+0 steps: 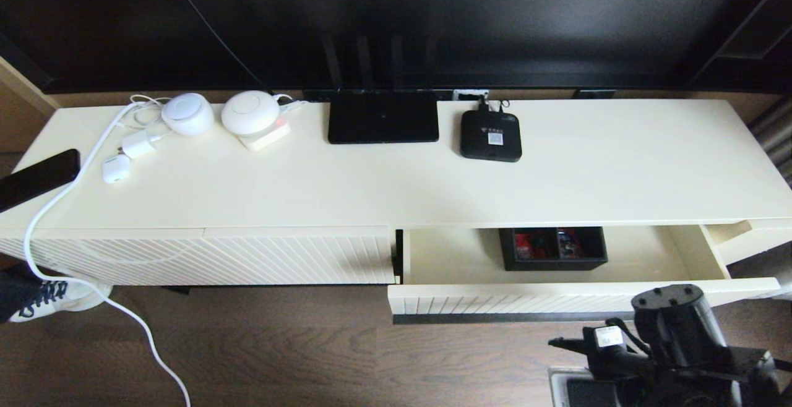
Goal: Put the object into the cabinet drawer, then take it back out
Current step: Open the drawer
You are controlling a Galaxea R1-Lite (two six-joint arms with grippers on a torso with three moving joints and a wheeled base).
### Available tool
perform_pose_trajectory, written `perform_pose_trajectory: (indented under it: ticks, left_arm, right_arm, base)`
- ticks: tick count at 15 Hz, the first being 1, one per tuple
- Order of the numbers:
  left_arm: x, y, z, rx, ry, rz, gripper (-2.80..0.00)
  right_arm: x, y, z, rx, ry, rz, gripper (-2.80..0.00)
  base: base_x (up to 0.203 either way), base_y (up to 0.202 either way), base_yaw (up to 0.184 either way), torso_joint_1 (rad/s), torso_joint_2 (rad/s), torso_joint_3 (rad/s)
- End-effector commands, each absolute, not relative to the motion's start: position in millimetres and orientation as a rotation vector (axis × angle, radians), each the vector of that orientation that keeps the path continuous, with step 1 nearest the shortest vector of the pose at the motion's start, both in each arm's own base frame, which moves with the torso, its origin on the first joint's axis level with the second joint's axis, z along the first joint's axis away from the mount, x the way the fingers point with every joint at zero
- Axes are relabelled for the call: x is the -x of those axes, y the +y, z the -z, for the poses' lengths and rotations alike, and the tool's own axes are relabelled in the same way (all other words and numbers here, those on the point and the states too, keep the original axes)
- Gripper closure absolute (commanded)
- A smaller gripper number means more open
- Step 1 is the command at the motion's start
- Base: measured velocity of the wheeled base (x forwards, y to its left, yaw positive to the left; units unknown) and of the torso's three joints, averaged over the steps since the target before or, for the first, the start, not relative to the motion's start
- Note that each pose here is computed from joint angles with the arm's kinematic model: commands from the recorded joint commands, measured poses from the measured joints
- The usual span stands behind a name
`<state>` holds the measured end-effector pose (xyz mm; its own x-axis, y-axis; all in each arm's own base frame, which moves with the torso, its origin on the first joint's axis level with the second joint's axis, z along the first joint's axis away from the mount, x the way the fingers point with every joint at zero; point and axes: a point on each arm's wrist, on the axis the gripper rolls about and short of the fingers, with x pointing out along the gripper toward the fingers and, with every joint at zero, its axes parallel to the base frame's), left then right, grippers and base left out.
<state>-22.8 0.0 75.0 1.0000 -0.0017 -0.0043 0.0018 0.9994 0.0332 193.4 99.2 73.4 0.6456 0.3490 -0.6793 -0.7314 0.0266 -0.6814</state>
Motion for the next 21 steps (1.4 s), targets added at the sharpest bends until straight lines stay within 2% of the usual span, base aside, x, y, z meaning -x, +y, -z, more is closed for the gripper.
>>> perform_pose_trajectory:
  ticks: [1,5,8,11,16,21]
  left_arm:
    - [22.8,0.0,-75.0,-0.034,0.005,0.002,0.0]
    - [22.8,0.0,-75.0,-0.034,0.005,0.002,0.0]
    - [22.8,0.0,-75.1,-0.034,0.004,0.002,0.0]
    - [22.8,0.0,-75.2,-0.034,0.003,0.002,0.0]
    - [22.8,0.0,-75.0,-0.034,0.005,0.002,0.0]
    - [22.8,0.0,-75.2,-0.034,0.003,0.002,0.0]
  right_arm:
    - [-172.7,90.2,-113.0,1.211,0.309,-0.798,0.0]
    - [-171.4,88.6,-181.2,0.739,0.399,-0.585,0.0]
    - [-187.9,91.7,-208.9,0.499,0.479,-0.344,0.0]
    - [-211.7,100.3,-211.9,0.392,0.569,-0.159,0.0]
    - [-259.1,121.5,-199.4,0.137,0.639,-0.007,0.0]
    - [-283.8,121.7,-190.7,0.048,0.709,0.084,0.0]
  base:
    - [0.0,0.0,0.0,0.0,0.0,0.0]
    - [0.0,0.0,0.0,0.0,0.0,0.0]
    - [0.0,0.0,0.0,0.0,0.0,0.0]
    - [0.0,0.0,0.0,0.0,0.0,0.0]
    - [0.0,0.0,0.0,0.0,0.0,0.0]
    - [0.0,0.0,0.0,0.0,0.0,0.0]
